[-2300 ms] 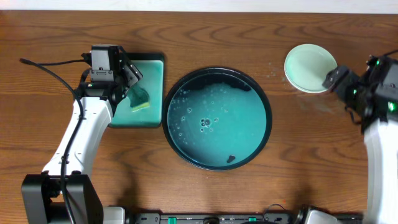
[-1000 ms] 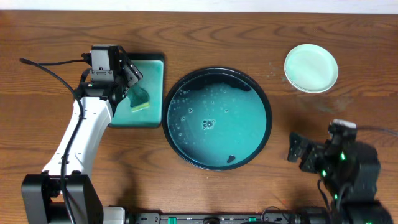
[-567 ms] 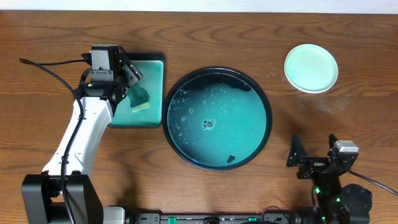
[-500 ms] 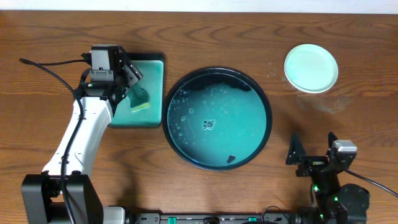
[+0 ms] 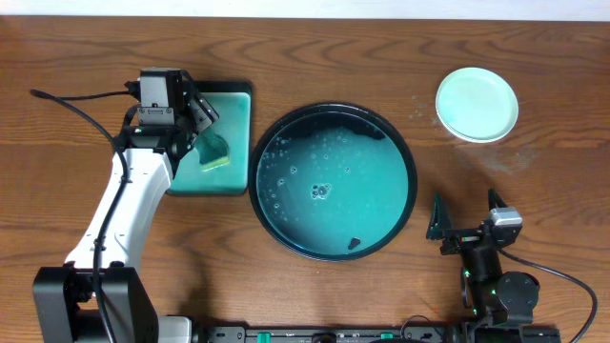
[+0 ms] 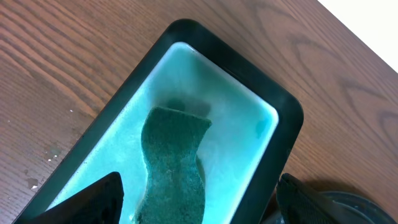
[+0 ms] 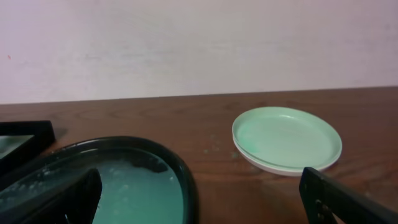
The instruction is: Clean dirty plates on tray and stack at the side
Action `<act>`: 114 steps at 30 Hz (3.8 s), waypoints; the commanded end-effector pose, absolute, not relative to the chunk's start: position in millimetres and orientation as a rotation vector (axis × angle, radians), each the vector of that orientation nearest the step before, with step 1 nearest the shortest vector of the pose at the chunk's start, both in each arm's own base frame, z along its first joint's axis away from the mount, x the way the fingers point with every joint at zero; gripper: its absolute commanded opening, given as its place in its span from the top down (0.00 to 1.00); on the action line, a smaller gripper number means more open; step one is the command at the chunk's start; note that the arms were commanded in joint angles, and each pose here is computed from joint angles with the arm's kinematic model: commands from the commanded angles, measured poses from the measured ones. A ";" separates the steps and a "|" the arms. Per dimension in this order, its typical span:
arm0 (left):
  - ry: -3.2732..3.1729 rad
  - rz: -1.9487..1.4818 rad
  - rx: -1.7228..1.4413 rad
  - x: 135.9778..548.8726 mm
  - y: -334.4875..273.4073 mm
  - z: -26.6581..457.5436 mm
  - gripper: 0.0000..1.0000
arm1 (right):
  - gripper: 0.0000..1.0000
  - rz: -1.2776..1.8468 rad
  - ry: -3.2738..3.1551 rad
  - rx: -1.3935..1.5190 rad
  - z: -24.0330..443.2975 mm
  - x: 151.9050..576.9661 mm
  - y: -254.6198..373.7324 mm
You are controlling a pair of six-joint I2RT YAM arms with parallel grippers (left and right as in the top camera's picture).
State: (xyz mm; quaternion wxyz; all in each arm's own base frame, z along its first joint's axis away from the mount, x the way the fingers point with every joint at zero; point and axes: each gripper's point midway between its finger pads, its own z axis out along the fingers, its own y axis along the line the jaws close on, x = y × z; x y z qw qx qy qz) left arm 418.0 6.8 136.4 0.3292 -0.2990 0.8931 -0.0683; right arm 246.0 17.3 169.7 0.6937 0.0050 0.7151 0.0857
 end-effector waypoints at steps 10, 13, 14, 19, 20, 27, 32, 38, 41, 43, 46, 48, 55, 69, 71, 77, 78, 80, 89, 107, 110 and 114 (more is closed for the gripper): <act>2.338 -0.164 -0.774 419.1 9.8 137.1 0.20 | 0.01 0.154 1.634 -0.034 159.9 245.1 17.9; 2.338 -0.164 -0.773 419.1 9.8 137.1 0.21 | 0.01 0.154 1.634 -0.034 159.9 245.1 17.9; 2.338 -0.164 -0.773 419.1 9.8 137.1 0.21 | 0.01 0.154 1.634 -0.034 159.9 245.1 17.9; 2.338 -0.164 -0.773 419.1 9.8 137.1 0.21 | 0.01 0.154 1.634 -0.034 159.9 245.1 17.9; 2.338 -0.164 -0.773 419.1 9.8 137.1 0.20 | 0.01 0.154 1.634 -0.034 159.9 245.1 17.9; 2.338 -0.164 -0.773 419.1 9.8 137.1 0.20 | 0.01 0.154 1.634 -0.034 159.9 245.1 17.9; 2.338 -0.164 -0.773 419.1 9.8 137.1 0.20 | 0.01 0.154 1.634 -0.034 159.9 245.1 17.9; 2.352 -0.151 -0.743 416.9 9.9 137.4 0.21 | 0.01 0.154 1.634 -0.034 159.9 245.1 17.9; 2.404 -0.120 -0.708 408.5 10.0 131.3 0.20 | 0.01 0.154 1.634 -0.034 159.9 245.1 17.9; 2.449 -0.105 -0.719 398.5 10.1 125.3 0.20 | 0.01 0.154 1.634 -0.034 159.9 245.1 17.9; 2.486 -0.086 -0.698 387.2 10.2 125.9 0.21 | 0.01 0.154 1.634 -0.034 159.9 245.1 17.9; 2.485 -0.068 -0.591 384.6 9.6 135.6 0.20 | 0.01 0.154 1.634 -0.034 159.9 245.1 17.9; 2.319 0.059 -0.018 369.5 3.7 216.6 0.21 | 0.01 0.154 1.634 -0.034 159.9 245.1 17.9; 1.982 -0.023 0.007 275.6 -3.9 188.5 0.20 | 0.01 0.154 1.634 -0.034 159.9 245.1 17.9; 1.918 -0.033 -0.159 268.3 9.9 182.4 0.21 | 0.01 0.154 1.634 -0.034 159.9 245.1 17.9; 1.795 -0.042 -0.171 253.0 11.8 168.6 0.21 | 0.01 0.154 1.634 -0.034 159.9 245.1 17.9; 1.783 -0.042 -0.170 251.3 11.7 166.8 0.21 | 0.01 0.154 1.634 -0.034 159.9 245.1 17.9; 1.750 -0.044 -0.168 247.3 11.8 161.9 0.21 | 0.01 0.154 1.634 -0.034 159.9 245.1 17.9; 1.690 -0.047 -0.165 242.8 11.9 155.4 0.21 | 0.01 0.154 1.634 -0.034 159.8 245.2 17.9; 1.721 -0.009 -0.124 243.4 11.8 136.5 0.21 | 0.01 0.154 1.634 -0.034 159.8 245.2 17.9; 1.723 -0.010 -0.124 243.5 11.8 136.1 0.21 | 0.01 0.154 1.634 -0.034 159.8 245.2 17.9; 1.723 -0.010 -0.124 243.5 11.8 136.1 0.20 | 0.01 0.154 1.634 -0.034 159.8 245.2 17.9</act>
